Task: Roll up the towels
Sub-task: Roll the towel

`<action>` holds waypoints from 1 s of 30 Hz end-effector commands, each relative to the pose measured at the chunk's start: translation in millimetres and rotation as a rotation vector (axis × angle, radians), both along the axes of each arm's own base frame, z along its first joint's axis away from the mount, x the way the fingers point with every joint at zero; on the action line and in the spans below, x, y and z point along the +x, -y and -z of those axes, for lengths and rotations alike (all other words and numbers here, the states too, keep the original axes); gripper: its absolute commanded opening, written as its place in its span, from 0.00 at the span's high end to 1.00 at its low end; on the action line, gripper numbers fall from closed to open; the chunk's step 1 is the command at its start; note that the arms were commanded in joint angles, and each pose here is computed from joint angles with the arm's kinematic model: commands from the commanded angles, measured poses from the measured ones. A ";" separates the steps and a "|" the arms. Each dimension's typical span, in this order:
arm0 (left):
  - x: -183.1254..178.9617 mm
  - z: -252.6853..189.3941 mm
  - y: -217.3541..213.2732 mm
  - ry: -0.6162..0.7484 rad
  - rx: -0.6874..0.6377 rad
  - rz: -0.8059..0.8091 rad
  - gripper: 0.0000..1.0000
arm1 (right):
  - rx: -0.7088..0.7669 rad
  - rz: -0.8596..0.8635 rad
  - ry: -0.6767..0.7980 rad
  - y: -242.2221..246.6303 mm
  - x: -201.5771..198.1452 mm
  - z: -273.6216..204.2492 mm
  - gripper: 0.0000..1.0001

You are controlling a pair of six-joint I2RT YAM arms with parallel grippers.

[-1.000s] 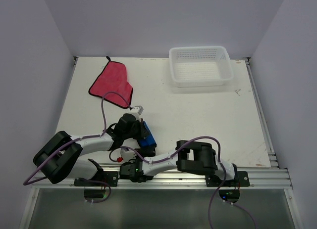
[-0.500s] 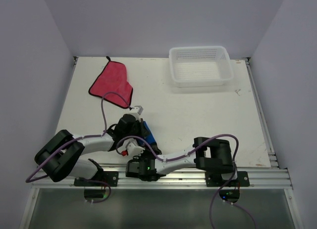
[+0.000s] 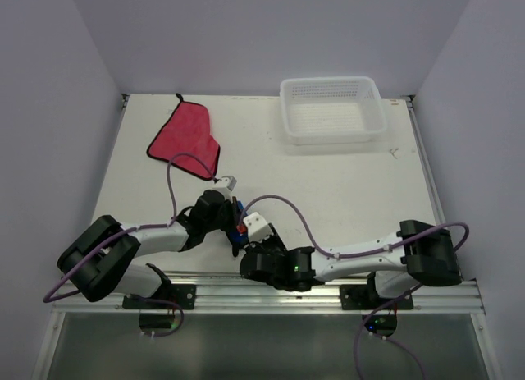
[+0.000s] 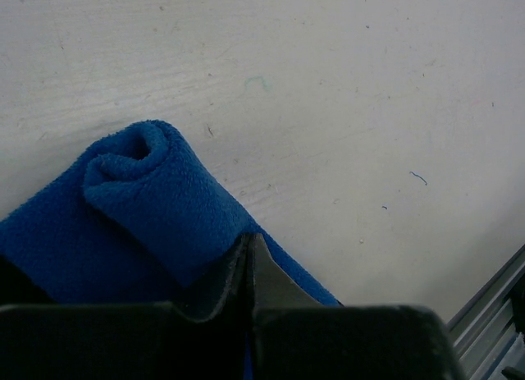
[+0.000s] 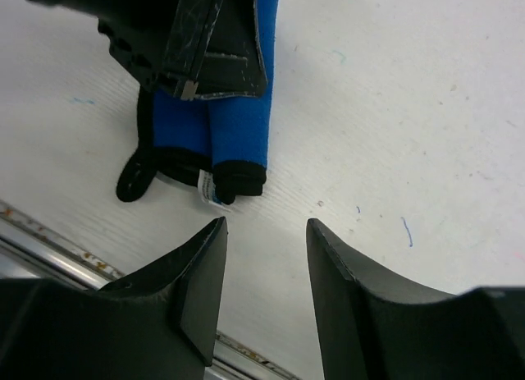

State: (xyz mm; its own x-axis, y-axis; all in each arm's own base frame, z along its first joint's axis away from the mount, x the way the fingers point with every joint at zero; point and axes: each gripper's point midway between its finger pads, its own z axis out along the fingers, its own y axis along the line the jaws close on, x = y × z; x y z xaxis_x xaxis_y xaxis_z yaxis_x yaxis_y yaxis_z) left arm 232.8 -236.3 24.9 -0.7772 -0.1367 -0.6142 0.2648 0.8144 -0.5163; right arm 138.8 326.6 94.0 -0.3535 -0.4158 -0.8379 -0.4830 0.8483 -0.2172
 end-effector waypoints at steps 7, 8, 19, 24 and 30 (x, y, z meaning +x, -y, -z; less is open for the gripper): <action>-8.0 25.0 -19.5 -0.044 0.072 -0.042 0.97 | 0.584 0.074 -0.359 -14.5 23.3 -10.8 0.52; -8.9 25.4 -19.4 -0.046 0.069 -0.041 0.97 | 0.610 0.081 -0.384 -14.6 25.2 -9.1 0.52; -13.0 25.2 -21.0 -0.048 0.051 -0.048 0.98 | 0.720 0.125 -0.566 -28.8 33.6 20.7 0.49; -16.6 27.9 -22.9 -0.057 0.052 -0.050 0.98 | 0.709 0.164 -0.588 -26.4 35.1 35.0 0.48; -20.1 31.8 -26.4 -0.068 0.056 -0.056 0.98 | 0.724 0.222 -0.603 -17.4 39.2 47.3 0.46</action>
State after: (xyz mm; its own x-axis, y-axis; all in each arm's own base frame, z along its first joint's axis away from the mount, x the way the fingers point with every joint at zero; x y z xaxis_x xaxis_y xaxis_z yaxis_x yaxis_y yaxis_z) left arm 230.0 -234.9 24.5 -0.7651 -0.1825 -0.6175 0.2535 0.7962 -0.5494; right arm 172.0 341.5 44.6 -0.8164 0.1930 -0.5443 -0.1995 0.7902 0.5794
